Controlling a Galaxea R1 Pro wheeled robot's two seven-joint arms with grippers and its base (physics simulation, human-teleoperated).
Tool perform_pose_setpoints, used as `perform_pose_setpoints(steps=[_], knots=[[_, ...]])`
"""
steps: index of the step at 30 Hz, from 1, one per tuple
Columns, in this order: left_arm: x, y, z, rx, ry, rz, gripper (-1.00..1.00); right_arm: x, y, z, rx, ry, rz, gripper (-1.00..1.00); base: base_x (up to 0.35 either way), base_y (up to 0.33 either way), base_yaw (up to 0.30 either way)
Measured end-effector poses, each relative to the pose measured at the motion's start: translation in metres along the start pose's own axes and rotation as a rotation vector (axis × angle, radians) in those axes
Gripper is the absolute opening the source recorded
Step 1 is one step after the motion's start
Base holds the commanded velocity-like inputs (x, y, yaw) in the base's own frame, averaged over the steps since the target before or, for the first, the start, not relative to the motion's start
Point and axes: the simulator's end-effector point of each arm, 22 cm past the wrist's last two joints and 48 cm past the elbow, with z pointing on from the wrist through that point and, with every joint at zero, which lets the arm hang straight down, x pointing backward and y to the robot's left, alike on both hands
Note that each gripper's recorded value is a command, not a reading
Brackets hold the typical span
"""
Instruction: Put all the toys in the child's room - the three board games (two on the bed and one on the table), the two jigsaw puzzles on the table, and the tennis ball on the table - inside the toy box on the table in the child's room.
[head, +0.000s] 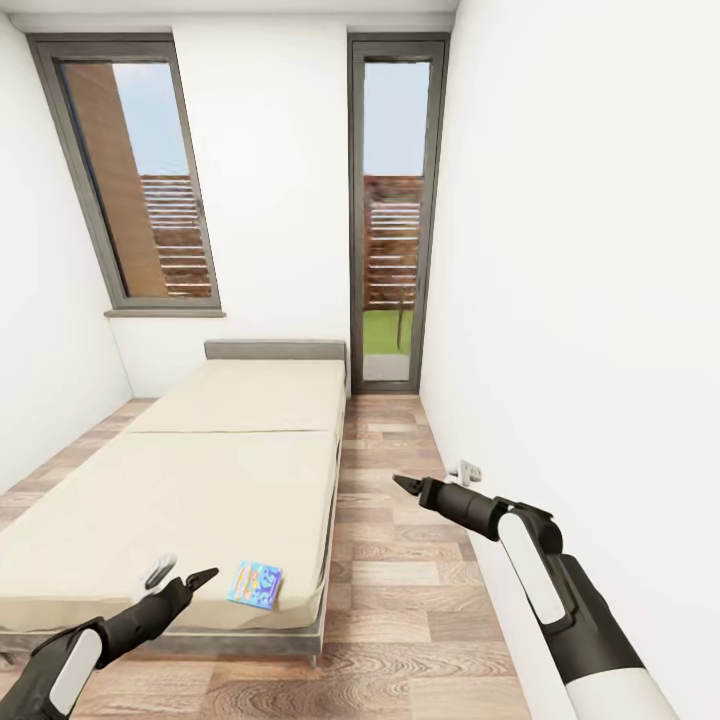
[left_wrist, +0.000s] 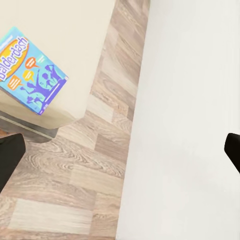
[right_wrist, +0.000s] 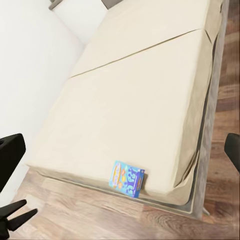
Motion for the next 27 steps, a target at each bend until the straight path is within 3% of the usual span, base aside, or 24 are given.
perform_pose_setpoints(steps=[2,4,8,27], knots=[[-0.001,0.001,0.002,0.004,-0.004,-0.003,1.00,0.003,-0.009,0.001,0.040,0.003,0.003,1.00,0.000,0.000,0.000],[-0.002,0.002,0.003,0.009,-0.009,-0.007,1.00,0.007,-0.024,0.003,0.123,0.006,0.014,1.00,0.000,0.000,0.000],[-0.003,0.004,0.005,0.018,-0.014,-0.018,1.00,0.013,-0.037,0.006,0.188,0.008,0.016,1.00,0.000,0.000,0.000],[0.008,0.023,0.011,0.046,0.032,-0.101,1.00,0.030,-0.062,0.014,0.226,0.001,0.023,1.00,0.000,0.000,0.000]])
